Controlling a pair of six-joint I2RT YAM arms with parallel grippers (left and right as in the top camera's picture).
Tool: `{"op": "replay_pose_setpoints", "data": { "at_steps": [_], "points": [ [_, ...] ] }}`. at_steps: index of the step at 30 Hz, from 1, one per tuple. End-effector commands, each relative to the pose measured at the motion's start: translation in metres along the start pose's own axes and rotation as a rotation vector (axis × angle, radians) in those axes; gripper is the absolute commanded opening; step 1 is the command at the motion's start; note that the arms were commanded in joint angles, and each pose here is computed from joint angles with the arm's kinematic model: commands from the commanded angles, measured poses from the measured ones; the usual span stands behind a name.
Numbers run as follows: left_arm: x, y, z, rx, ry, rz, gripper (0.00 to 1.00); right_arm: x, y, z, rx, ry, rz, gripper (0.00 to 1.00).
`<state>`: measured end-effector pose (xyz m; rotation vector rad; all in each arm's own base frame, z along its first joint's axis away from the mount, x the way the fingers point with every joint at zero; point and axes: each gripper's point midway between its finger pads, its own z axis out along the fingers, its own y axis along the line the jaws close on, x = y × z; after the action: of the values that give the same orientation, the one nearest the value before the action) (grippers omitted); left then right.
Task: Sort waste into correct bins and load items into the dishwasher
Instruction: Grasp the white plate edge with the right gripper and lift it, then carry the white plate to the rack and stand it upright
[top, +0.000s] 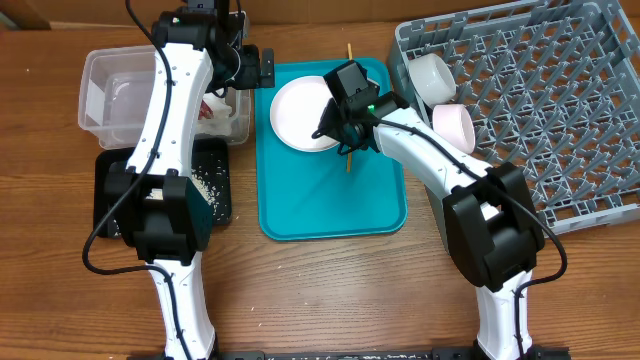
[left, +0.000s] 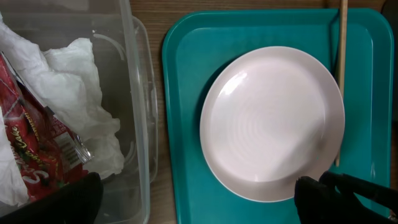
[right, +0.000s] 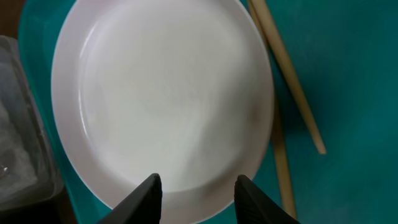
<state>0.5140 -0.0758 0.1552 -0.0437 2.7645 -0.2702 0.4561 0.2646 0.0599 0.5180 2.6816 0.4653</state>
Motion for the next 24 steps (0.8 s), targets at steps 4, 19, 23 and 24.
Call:
{"op": "replay_pose_setpoints", "data": {
  "at_steps": [4,19,23,24],
  "points": [
    [-0.007,-0.008,-0.01,0.019,-0.033,0.006,1.0,0.002,-0.016,0.012,0.075,-0.003,0.058,0.34],
    [-0.007,-0.008,-0.01,0.019,-0.033,0.006,1.0,0.017,-0.028,0.035,0.12,0.041,0.074,0.04],
    [-0.007,-0.009,-0.01,0.019,-0.032,0.006,1.0,-0.01,-0.023,0.014,0.08,-0.004,0.028,0.04],
    [-0.007,-0.009,-0.01,0.019,-0.032,0.006,1.0,-0.021,-0.02,0.003,0.06,-0.026,0.0,0.04]
  ]
}}
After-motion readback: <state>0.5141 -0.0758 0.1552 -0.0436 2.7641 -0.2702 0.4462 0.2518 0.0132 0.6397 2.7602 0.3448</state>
